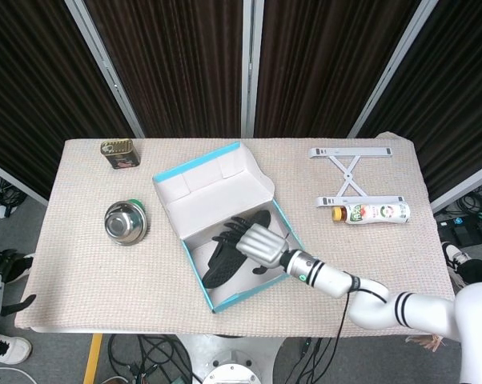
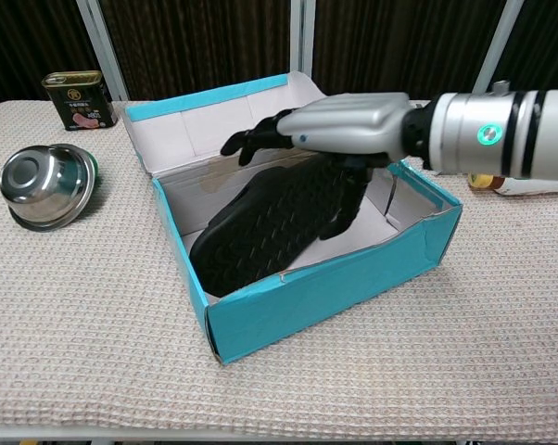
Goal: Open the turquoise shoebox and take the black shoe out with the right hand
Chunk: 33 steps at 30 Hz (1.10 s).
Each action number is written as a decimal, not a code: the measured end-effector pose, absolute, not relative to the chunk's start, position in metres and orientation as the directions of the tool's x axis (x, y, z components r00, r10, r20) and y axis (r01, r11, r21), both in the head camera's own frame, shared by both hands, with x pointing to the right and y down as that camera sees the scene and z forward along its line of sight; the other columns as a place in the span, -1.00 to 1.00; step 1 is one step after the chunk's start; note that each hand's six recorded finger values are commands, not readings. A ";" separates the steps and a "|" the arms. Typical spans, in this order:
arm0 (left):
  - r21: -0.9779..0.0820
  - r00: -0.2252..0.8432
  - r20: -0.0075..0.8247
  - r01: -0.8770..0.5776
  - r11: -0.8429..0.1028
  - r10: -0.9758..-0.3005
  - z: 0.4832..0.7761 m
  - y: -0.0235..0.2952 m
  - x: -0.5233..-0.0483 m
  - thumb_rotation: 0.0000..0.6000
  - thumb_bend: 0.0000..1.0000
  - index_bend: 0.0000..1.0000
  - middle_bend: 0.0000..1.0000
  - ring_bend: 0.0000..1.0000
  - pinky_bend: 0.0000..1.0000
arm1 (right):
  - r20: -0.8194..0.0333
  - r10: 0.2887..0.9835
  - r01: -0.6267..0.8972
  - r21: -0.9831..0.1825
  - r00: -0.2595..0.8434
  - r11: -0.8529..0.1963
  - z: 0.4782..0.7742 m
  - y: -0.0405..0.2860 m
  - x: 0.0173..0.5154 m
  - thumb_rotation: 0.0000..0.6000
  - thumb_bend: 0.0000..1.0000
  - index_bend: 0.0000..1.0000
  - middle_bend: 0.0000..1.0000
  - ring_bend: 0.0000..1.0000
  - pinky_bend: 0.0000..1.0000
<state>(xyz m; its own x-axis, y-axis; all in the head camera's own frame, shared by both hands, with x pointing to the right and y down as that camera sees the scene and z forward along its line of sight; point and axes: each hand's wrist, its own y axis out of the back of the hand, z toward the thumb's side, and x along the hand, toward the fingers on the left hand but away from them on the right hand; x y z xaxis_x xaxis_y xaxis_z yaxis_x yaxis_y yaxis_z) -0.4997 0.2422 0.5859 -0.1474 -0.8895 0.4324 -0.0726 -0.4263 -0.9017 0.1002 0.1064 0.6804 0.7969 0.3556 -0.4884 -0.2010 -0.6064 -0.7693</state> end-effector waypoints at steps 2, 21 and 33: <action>-0.902 -0.149 0.432 -0.075 -0.426 -0.889 0.586 0.242 -0.501 1.00 -0.90 -0.50 -0.64 -0.94 -0.79 | -0.487 0.344 -0.218 -0.777 0.803 -0.591 0.687 0.110 0.087 1.00 -1.00 -0.91 -0.76 -1.00 -1.00; -0.901 -0.148 0.434 -0.094 -0.424 -0.889 0.589 0.246 -0.506 1.00 -0.91 -0.50 -0.64 -0.94 -0.79 | -0.338 0.463 -0.139 -0.901 0.819 -0.412 0.694 0.098 0.059 1.00 -0.33 0.58 0.20 -0.56 -1.00; -0.899 -0.127 0.436 -0.097 -0.426 -0.891 0.593 0.242 -0.502 1.00 -0.91 -0.48 -0.64 -0.94 -0.79 | -0.037 0.690 0.165 -0.961 0.723 -0.224 0.599 0.042 0.138 1.00 -0.34 0.58 0.20 -0.56 -0.96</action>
